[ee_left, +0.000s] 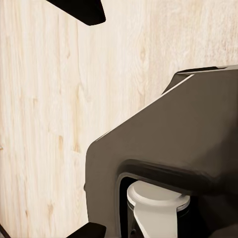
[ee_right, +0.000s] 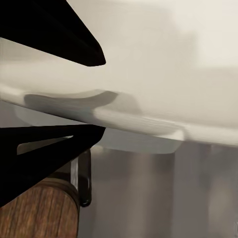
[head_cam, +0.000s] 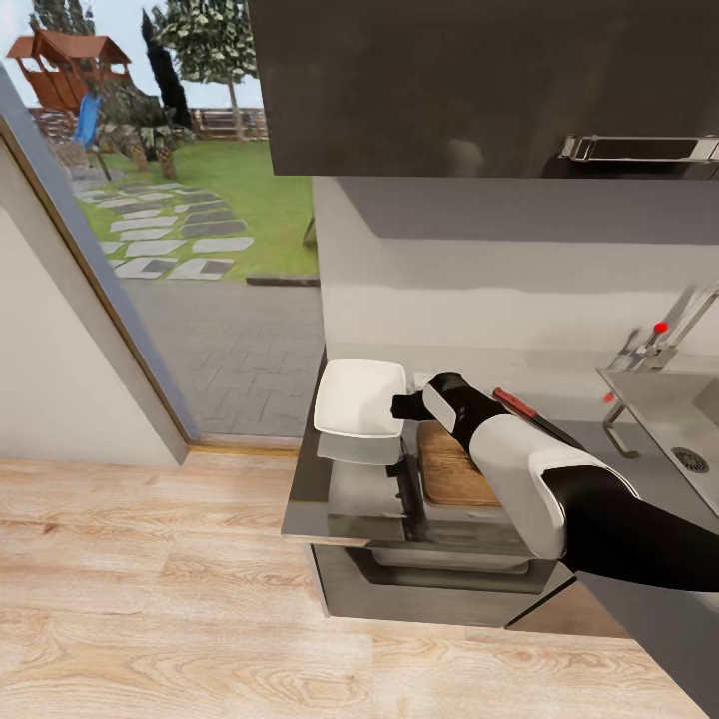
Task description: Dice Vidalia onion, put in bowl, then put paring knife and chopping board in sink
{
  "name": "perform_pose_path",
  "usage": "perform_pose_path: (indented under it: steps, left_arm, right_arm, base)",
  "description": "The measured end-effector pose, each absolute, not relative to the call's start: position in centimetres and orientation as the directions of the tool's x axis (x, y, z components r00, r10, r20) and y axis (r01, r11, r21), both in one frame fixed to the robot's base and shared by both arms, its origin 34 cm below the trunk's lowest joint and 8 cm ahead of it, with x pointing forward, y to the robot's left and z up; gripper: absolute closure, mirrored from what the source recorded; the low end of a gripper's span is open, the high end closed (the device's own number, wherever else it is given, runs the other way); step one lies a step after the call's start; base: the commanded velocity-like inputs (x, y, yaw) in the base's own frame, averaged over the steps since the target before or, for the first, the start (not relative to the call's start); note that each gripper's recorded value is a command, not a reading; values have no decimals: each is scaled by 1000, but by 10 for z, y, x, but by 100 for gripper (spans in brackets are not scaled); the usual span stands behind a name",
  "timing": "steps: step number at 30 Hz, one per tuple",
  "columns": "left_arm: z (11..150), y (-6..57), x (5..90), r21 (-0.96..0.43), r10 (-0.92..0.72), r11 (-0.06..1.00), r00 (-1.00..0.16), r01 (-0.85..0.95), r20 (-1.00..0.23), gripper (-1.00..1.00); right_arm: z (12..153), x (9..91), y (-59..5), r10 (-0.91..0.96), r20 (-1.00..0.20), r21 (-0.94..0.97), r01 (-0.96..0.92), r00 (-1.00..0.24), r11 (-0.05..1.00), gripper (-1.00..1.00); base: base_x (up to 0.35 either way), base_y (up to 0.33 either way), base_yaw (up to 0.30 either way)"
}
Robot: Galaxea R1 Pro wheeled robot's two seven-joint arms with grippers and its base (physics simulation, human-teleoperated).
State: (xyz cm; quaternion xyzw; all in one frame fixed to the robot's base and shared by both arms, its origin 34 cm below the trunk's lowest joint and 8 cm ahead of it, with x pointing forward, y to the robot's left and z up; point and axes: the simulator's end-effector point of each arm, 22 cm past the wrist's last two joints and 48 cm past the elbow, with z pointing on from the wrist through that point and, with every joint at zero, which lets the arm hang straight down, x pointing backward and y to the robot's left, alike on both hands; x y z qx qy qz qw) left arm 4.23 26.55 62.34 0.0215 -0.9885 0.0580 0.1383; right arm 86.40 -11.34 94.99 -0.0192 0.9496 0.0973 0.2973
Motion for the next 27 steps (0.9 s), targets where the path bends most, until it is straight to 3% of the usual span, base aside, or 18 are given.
perform_pose_path:
  steps: [27]
  left_arm:
    - [624,266,41,-108,-26,992,-960,-59,279,-100]
  right_arm:
    - [950,866,-112,15,-576,173,-104,-818,980,100]
  base:
    - [0,0,0]
